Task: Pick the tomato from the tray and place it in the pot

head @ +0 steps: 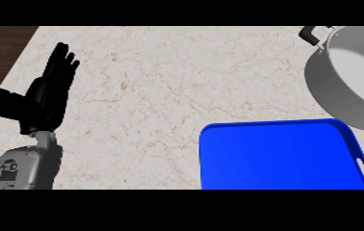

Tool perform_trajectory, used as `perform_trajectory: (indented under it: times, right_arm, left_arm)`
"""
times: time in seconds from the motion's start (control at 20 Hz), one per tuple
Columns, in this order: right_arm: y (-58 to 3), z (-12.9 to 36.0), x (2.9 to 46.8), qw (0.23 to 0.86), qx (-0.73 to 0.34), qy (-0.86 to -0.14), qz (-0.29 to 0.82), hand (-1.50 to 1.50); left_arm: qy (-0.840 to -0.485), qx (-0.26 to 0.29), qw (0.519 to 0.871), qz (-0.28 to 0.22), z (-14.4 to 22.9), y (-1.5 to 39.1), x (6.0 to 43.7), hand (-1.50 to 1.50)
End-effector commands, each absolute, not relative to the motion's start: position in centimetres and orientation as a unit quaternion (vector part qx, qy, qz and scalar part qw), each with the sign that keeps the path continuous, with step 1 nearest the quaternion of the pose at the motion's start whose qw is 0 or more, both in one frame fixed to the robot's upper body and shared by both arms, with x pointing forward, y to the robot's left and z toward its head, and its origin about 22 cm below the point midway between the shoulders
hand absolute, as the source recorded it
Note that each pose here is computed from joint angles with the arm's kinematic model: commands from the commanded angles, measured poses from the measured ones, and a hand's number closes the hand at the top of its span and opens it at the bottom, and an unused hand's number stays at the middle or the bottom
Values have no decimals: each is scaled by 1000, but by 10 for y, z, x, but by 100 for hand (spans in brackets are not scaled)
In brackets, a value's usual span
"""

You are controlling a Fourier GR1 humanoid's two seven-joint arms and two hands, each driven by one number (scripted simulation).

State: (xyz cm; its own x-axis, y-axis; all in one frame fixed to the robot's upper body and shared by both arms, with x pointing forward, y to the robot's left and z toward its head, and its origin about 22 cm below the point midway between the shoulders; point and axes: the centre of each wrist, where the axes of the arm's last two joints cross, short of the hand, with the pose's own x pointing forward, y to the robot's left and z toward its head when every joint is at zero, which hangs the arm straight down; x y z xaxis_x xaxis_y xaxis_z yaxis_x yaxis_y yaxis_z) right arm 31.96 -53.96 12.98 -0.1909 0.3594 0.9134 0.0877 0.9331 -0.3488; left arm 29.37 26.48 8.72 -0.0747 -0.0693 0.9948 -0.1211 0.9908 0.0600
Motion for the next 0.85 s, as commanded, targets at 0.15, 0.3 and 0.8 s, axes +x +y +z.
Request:
perform_trajectory:
  times: [0.15, 0.3, 0.8]
  right_arm:
    - [-570, 150, 290, 609, -93, -781, 100, -150]
    - [-578, 153, 280, 607, -81, -783, 109, -150]
    - [-585, 155, 269, 622, -91, -770, 111, -150]
  left_arm:
    - [-738, 62, 672, 15, 94, 261, 294, 0]
    - [-733, 80, 675, 21, 89, 272, 293, 0]
    - [-734, 51, 677, 17, 86, 260, 289, 0]
